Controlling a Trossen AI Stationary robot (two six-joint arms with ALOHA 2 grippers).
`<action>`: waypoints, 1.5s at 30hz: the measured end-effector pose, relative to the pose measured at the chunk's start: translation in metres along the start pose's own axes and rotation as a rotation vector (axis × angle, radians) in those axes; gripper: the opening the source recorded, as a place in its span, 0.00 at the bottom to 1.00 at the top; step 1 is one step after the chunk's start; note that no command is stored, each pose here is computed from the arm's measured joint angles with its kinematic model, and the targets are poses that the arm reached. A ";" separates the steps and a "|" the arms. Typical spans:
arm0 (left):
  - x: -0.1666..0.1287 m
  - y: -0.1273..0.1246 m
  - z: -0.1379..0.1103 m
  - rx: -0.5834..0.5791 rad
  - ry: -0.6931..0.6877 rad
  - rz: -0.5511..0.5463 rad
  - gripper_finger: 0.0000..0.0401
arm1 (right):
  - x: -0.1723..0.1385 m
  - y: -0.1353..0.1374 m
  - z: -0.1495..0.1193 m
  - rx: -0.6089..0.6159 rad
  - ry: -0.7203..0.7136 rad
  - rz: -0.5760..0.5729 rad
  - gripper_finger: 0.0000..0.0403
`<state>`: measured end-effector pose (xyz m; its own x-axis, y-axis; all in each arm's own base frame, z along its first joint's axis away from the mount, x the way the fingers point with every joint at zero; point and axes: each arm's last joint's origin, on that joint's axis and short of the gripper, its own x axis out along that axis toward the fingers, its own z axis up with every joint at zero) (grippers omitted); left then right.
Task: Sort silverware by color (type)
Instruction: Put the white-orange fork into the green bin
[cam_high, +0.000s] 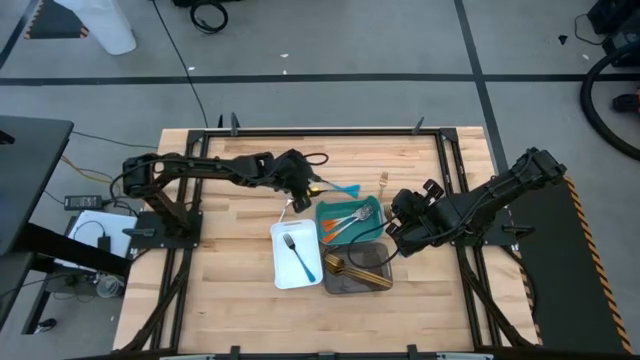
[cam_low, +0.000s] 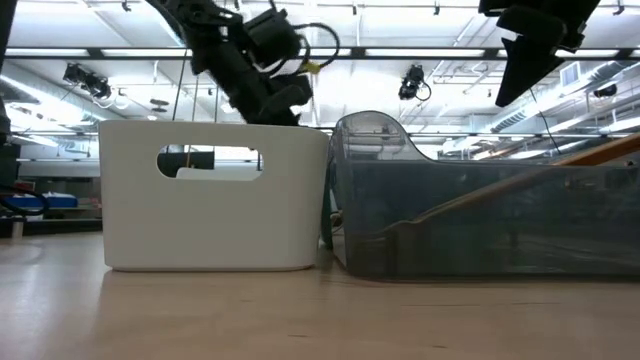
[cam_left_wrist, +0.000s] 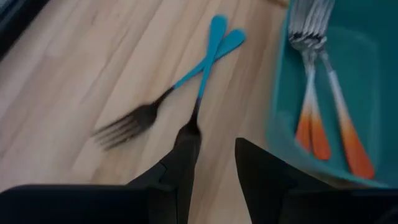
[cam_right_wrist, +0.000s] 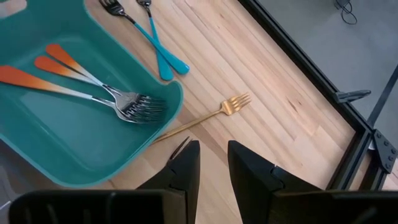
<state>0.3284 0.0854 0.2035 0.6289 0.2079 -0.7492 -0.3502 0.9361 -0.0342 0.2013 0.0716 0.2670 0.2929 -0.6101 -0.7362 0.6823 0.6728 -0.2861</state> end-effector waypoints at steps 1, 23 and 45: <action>0.001 0.001 -0.004 -0.016 0.011 0.006 0.31 | 0.000 0.000 0.000 0.001 -0.001 0.001 0.23; 0.001 -0.004 -0.053 -0.132 0.330 0.139 0.31 | 0.001 0.003 0.003 -0.008 -0.026 0.020 0.23; 0.030 0.000 -0.061 -0.184 0.383 0.037 0.31 | 0.001 0.005 0.004 -0.018 -0.021 0.046 0.23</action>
<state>0.3046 0.0746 0.1404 0.3222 0.0875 -0.9426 -0.5075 0.8565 -0.0940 0.2075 0.0735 0.2673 0.3383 -0.5866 -0.7358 0.6554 0.7079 -0.2631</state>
